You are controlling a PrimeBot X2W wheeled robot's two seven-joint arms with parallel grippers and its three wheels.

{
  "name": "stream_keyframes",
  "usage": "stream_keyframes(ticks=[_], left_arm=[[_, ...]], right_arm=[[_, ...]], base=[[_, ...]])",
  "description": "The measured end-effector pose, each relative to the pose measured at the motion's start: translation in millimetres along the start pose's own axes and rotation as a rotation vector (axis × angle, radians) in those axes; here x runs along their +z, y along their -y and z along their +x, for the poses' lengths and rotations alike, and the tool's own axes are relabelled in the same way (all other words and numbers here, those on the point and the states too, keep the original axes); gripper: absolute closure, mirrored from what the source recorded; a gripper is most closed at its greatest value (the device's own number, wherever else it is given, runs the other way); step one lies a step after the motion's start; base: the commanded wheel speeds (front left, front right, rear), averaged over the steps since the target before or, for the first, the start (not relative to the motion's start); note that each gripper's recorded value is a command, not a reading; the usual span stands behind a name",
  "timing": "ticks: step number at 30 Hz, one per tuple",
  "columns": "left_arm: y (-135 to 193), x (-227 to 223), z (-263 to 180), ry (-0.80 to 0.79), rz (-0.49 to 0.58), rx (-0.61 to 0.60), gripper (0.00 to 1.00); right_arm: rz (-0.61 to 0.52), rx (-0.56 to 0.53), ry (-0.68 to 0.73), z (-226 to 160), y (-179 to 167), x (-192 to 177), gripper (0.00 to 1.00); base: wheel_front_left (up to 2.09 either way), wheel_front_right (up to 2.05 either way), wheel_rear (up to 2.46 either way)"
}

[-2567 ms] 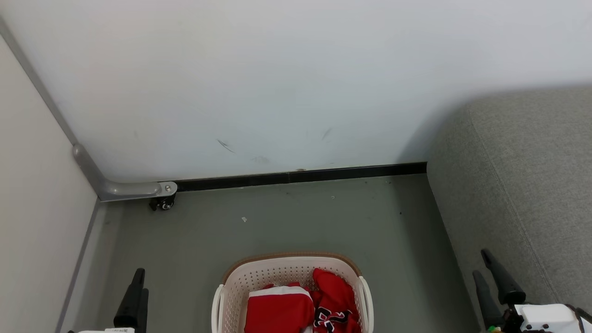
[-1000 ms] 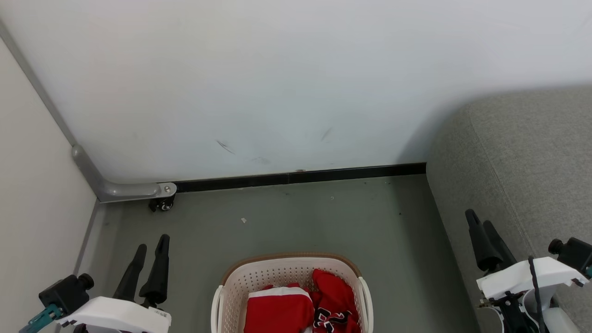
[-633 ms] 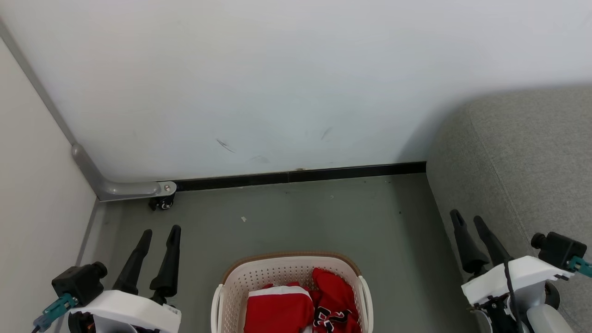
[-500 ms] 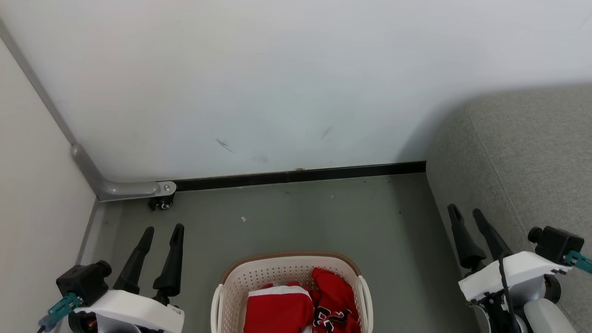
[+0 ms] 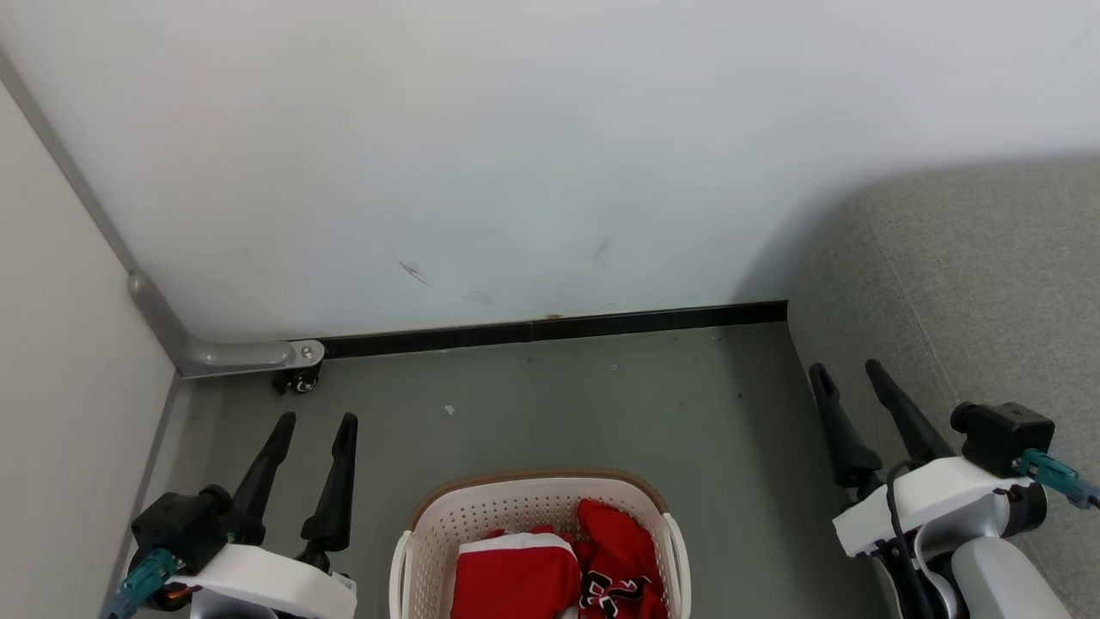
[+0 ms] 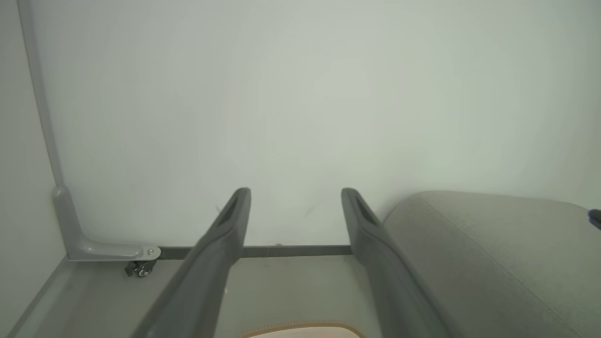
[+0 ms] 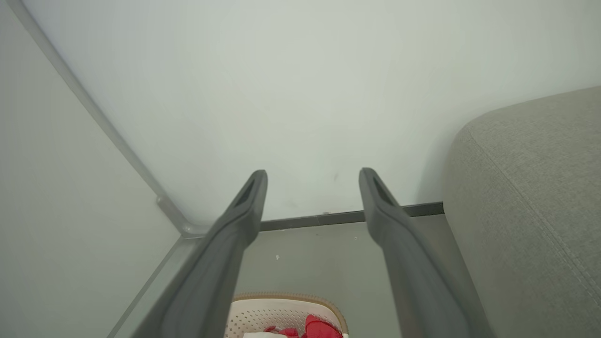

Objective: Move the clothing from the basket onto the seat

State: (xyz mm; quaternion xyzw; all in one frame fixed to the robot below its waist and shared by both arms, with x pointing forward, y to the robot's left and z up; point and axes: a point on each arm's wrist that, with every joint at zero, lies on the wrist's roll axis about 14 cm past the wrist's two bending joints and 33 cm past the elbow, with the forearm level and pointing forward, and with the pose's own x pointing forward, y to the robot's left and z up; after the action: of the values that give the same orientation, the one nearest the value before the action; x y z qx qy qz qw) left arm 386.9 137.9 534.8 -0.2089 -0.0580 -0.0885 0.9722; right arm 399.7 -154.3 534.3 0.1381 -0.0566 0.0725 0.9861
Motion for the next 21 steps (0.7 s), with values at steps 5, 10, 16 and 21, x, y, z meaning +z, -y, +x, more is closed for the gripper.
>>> stream_keyframes(ticks=[5, 10, 16, 21], left_arm=[[4, 2, 1, 0.013, 0.061, -0.019, 0.0], [9, 5, 2, 0.032, 0.115, -0.039, 0.0], [8, 8, 1, 0.041, 0.12, -0.035, 0.0], [7, 8, 1, 0.04, 0.117, -0.031, 0.0]], right_arm=[[-0.076, 0.025, 0.019, 0, -5, 4, 0.0], [-0.152, 0.059, 0.029, -1, -13, 5, 0.0], [-0.168, 0.067, 0.036, -2, -16, 8, 0.0], [-0.173, 0.074, 0.041, -1, -18, 10, 0.0]], base=[[0.0, 0.0, 0.0], [0.0, 0.0, 0.0], [0.0, 0.0, 0.0], [0.0, 0.0, 0.0]])
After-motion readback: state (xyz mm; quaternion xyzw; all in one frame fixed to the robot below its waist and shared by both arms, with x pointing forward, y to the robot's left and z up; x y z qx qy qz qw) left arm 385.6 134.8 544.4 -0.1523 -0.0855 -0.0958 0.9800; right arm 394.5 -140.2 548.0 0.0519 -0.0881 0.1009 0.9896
